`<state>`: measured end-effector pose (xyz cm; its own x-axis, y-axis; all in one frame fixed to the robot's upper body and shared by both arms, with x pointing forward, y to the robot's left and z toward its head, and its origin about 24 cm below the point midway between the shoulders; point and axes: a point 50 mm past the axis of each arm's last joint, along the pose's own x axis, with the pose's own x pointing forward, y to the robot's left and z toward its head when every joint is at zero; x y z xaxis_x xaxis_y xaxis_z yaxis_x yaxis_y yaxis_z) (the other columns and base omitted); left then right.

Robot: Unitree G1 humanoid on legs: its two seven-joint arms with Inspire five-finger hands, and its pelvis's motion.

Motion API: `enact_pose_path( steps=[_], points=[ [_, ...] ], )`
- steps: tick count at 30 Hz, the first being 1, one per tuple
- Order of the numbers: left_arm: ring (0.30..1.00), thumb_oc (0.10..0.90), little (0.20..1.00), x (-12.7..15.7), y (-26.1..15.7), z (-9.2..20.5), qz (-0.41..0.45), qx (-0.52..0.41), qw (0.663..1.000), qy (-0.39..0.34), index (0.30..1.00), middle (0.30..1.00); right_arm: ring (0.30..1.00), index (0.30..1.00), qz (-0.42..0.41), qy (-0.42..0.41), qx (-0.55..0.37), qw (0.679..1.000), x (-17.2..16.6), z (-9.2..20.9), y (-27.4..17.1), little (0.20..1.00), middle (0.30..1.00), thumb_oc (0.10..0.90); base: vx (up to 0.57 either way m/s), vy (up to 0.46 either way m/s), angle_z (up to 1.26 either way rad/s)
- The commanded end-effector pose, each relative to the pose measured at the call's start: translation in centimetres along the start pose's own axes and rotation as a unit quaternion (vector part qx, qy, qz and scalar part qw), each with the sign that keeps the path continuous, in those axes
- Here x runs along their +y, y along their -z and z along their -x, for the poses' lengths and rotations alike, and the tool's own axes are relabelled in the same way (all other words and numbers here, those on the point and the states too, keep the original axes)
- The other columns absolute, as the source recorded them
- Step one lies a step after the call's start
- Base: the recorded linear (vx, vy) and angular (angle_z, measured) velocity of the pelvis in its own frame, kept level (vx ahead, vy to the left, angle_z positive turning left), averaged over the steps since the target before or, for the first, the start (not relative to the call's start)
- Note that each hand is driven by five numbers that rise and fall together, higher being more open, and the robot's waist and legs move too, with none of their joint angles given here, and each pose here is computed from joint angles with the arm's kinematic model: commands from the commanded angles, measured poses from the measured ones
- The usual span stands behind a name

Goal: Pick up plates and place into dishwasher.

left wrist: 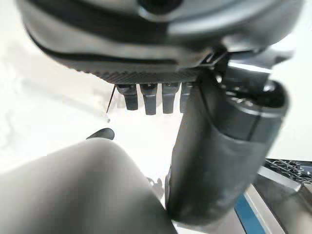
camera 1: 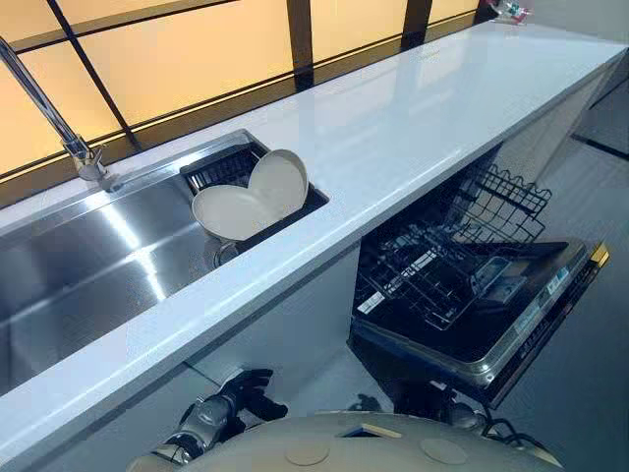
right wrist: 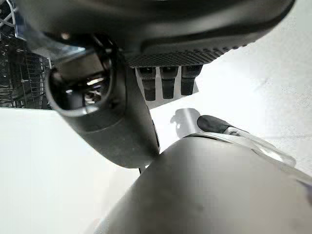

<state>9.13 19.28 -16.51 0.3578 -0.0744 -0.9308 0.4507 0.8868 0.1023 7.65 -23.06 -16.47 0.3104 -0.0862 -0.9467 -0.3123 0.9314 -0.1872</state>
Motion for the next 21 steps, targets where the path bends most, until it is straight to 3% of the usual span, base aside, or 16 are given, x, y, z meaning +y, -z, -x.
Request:
enact_pose_path(
  steps=[1,21],
  points=[
    [0.9,0.8,0.9,0.1,0.99,0.02,0.0,0.036,0.999,0.016,0.9,0.9,0.9,0.9,0.01,-0.015,-0.002,1.0,0.58,-0.22,-0.65,0.9,0.9,0.8,-0.23,-0.353,0.76],
    [0.9,0.8,0.9,0.5,0.58,-0.06,-0.018,0.039,0.999,0.02,0.9,0.9,0.9,0.9,0.011,-0.015,-0.006,1.0,0.64,-0.31,-1.19,0.9,0.9,0.8,0.0,0.0,0.0]
  ],
)
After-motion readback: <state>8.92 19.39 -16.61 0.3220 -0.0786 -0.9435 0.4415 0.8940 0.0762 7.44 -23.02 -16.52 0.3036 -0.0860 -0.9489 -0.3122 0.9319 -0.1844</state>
